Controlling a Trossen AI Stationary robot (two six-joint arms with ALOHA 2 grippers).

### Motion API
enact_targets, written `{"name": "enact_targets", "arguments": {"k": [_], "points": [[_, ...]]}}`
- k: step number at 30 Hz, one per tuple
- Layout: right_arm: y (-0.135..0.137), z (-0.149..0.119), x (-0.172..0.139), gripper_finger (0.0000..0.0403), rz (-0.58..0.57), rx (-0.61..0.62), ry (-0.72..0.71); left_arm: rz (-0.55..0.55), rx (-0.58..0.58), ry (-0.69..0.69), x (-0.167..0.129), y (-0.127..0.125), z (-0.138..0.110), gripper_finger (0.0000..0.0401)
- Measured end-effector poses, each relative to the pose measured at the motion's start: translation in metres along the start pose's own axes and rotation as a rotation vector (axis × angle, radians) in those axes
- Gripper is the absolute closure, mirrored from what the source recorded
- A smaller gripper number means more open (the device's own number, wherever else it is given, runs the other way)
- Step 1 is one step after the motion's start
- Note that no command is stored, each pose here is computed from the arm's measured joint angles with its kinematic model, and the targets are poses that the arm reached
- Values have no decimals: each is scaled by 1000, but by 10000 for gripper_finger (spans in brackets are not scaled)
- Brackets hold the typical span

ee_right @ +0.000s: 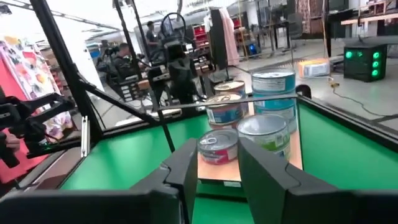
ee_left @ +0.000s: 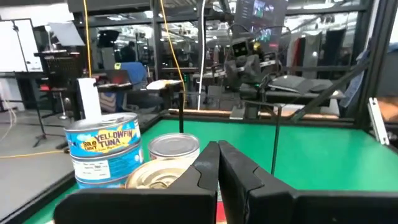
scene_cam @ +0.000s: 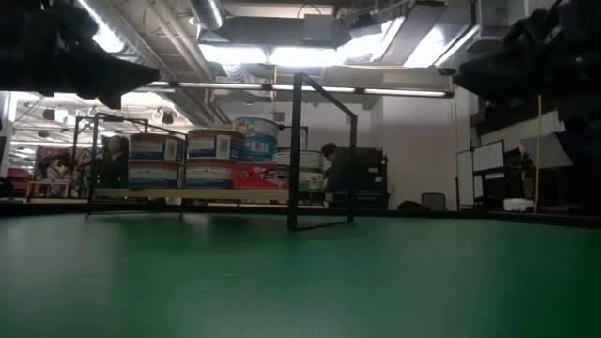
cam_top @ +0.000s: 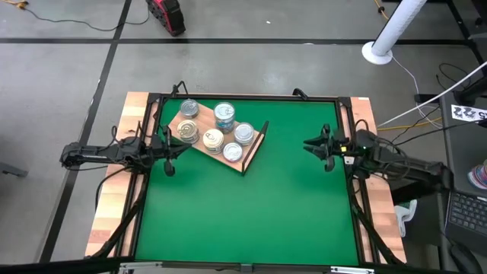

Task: Stack canned seafood by type on shelf
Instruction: Return to Home Position

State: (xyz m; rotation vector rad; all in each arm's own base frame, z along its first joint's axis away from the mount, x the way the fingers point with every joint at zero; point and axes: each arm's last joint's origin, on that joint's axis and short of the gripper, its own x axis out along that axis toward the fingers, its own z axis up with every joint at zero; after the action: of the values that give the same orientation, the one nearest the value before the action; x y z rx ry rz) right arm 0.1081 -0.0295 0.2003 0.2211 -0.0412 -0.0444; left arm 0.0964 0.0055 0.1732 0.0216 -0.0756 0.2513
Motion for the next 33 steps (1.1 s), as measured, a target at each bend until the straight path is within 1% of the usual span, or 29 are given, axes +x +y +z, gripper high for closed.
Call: {"name": "enact_targets", "arguments": {"k": [2,4,7,9,11,14,17,20,23,28,33], "points": [[6,-1,0,288,-1,-16,-3,-1,11,19,0,0,-2,397],[10,-3,0,288,0,-62,1,-2,7,27,0,0,-3,395],[14,-7,-2,288,-33,-123,33,-2,30,29,0,0,-3,395],[14,-11,-5,288,-59,-124,69,0,33,29,0,0,-3,396],[13,-16,-9,288,-63,-119,117,9,24,29,0,0,-3,399],[14,-23,-16,288,-35,-109,175,19,57,29,0,0,-3,399],[14,-26,-23,288,-24,-105,198,19,99,30,0,0,-3,395],[13,-29,-25,288,-31,-115,247,20,100,30,0,1,-3,394],[13,-31,-24,288,-29,-159,250,21,79,29,0,1,-3,397],[11,-33,-23,288,-66,-232,251,21,69,29,0,1,-3,399],[10,-33,-23,288,-77,-265,258,21,67,29,0,1,-3,397]]}}
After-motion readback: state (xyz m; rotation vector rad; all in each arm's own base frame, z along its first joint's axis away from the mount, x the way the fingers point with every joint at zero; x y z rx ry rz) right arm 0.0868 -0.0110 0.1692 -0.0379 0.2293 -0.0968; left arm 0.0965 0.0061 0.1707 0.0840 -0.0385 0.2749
